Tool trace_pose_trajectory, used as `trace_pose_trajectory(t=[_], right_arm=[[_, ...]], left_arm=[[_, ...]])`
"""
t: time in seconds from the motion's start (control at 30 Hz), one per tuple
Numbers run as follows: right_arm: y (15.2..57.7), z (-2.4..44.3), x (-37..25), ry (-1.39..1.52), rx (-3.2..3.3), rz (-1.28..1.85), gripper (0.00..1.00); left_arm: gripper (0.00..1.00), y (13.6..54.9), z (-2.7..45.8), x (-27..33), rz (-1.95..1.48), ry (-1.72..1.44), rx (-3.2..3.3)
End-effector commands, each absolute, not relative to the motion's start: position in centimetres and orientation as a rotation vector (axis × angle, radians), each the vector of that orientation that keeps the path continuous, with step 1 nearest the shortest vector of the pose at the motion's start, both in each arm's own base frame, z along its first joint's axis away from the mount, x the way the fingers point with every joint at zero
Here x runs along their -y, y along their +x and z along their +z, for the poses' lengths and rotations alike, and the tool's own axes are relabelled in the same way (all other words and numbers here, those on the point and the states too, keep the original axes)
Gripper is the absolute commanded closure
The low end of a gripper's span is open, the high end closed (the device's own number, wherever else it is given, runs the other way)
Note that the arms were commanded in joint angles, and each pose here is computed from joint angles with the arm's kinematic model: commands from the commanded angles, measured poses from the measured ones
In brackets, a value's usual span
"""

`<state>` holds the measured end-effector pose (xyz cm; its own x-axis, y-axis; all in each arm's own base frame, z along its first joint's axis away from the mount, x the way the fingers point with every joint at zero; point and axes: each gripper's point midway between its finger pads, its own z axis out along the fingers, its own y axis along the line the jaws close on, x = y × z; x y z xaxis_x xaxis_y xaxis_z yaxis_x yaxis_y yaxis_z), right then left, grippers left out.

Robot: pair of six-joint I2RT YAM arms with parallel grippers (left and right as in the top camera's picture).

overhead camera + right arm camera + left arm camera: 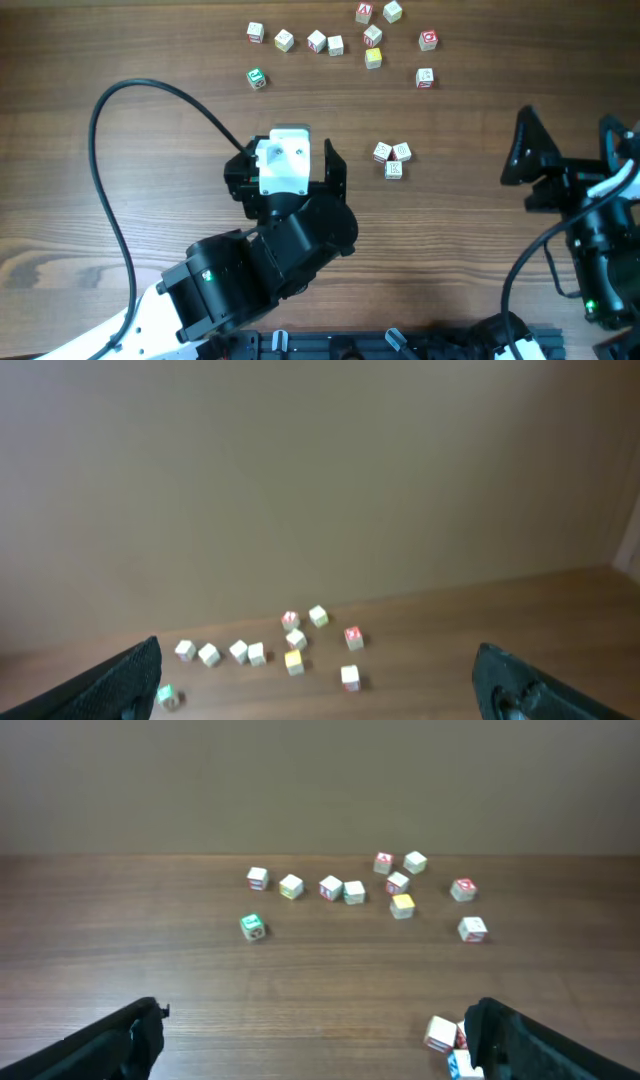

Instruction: Form a circle

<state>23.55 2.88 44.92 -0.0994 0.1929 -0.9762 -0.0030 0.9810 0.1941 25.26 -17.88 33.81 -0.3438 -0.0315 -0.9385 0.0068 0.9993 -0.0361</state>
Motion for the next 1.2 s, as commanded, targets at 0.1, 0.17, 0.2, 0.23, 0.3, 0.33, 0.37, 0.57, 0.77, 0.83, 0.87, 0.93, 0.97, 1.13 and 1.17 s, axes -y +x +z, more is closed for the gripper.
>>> trace_pose_trajectory(t=[0.1,0.17,0.2,0.23,0.3,0.33,0.37,0.57,0.77,0.83,0.87,0.93,0.97,1.13,1.17], right_arm=[[26.6,43.1,-3.6,0.154,-1.741,0.122,0.01],[27.6,42.2,-4.1,0.146,-1.776,0.109,0.00],[28.4,41.0,-4.3,0.137,-1.823,0.090,0.00],[28.8,40.1,-4.5,0.130,-1.856,0.076,0.00],[29.6,38.4,-4.8,0.116,-1.921,0.049,0.00],[30.2,37.0,-5.0,0.103,-1.973,0.021,0.00],[30.7,36.0,-4.5,0.110,-2.005,-0.043,0.00],[31.2,34.1,-2.0,0.242,-2.046,-0.211,0.00],[27.7,33.2,2.8,0.306,-1.941,-0.207,0.00],[27.1,32.8,3.1,0.270,-1.857,-0.177,0.01],[26.8,32.7,3.0,0.237,-1.785,-0.154,0.00],[26.1,32.4,2.9,0.185,-1.651,-0.131,0.00],[25.6,32.1,2.9,0.180,-1.580,-0.113,0.00],[24.0,26.3,2.7,0.183,-1.455,-0.049,0.00],[23.9,24.9,2.8,0.202,-1.461,-0.042,0.00]], left_arm=[[0.00,25.4,34.2,17.3,0.003,-0.033,-1.895],[0.00,25.4,34.1,17.4,0.006,-0.031,-1.897],[0.00,25.4,34.1,17.4,0.008,-0.029,-1.898],[0.00,25.4,34.0,17.5,0.009,-0.029,-1.898],[0.00,25.4,34.0,17.5,0.009,-0.029,-1.898],[0.00,25.4,34.0,17.5,0.010,-0.028,-1.899],[0.00,25.5,34.0,17.5,0.011,-0.027,-1.900],[0.00,25.5,33.9,17.5,0.012,-0.027,-1.900],[0.00,25.5,34.0,17.5,0.012,-0.027,-1.900],[0.00,25.5,33.9,17.5,0.012,-0.027,-1.900],[0.00,25.5,34.0,17.5,0.012,-0.027,-1.900],[0.00,25.5,33.9,17.5,0.012,-0.027,-1.900],[0.00,25.5,33.9,17.5,0.012,-0.027,-1.900],[0.00,25.5,34.0,17.5,0.012,-0.027,-1.900],[0.00,25.5,33.9,17.5,0.012,-0.027,-1.900]])
